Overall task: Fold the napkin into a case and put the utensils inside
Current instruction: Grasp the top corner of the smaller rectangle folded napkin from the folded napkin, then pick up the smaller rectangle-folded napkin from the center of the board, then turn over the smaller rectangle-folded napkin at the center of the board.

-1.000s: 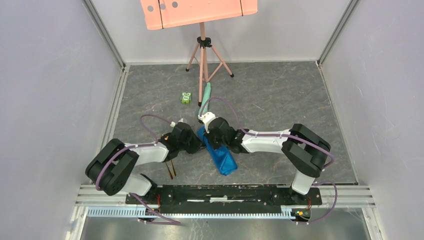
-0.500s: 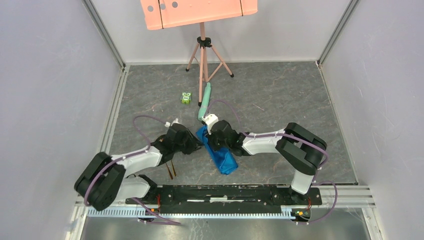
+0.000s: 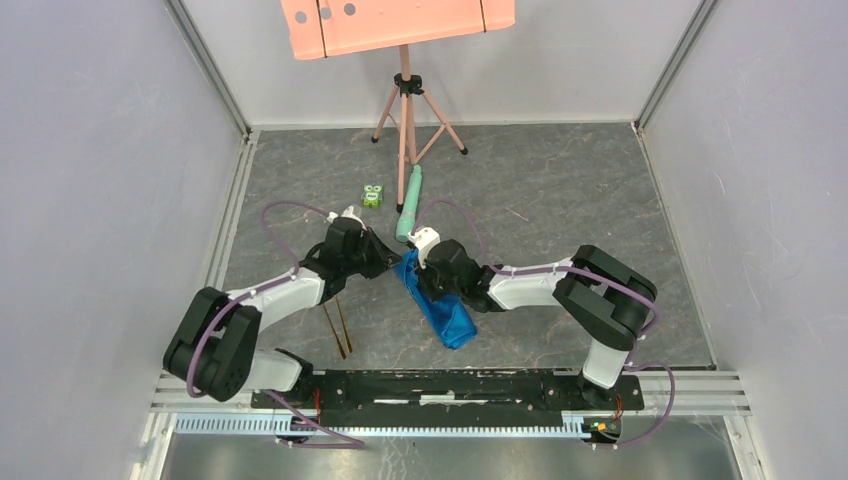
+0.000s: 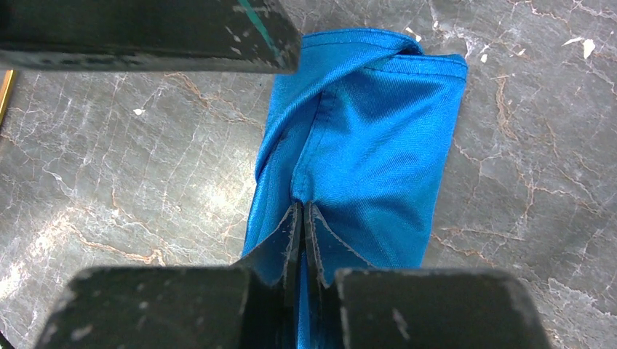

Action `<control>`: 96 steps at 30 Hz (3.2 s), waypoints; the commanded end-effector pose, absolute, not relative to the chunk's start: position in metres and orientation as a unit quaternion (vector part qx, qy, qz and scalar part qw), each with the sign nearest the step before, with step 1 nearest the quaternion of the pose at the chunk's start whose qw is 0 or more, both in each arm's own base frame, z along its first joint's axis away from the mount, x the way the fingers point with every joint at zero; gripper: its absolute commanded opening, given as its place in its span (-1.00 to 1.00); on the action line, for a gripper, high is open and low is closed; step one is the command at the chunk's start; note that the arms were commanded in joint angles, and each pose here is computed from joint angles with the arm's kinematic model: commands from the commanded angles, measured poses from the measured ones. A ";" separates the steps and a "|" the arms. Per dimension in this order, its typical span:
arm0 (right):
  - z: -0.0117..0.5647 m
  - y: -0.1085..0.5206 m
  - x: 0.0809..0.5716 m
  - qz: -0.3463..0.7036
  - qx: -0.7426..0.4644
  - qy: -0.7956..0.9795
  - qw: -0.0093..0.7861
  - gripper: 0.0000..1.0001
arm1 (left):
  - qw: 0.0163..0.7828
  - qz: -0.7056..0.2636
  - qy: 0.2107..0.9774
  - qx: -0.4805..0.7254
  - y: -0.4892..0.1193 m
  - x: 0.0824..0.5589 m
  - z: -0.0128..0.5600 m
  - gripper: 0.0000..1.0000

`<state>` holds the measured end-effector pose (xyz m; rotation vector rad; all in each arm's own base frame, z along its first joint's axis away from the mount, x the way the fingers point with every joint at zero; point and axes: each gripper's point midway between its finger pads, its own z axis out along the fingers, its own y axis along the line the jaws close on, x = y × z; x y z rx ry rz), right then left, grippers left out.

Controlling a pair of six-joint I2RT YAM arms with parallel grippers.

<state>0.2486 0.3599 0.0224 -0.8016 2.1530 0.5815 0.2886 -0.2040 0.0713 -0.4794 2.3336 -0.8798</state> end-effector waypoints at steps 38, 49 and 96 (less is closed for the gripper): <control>0.027 0.358 0.225 0.085 -0.392 0.825 0.398 0.12 | 0.243 -0.299 0.908 -0.161 -0.211 0.298 0.007 -0.95; 0.006 0.331 0.232 0.020 -0.352 0.838 0.416 -0.76 | 0.267 -0.297 0.907 -0.132 -0.209 0.300 0.028 -0.71; 0.058 0.309 0.192 0.588 -0.071 0.778 0.210 -0.61 | 0.333 -0.336 0.879 -0.060 -0.193 0.251 0.141 0.05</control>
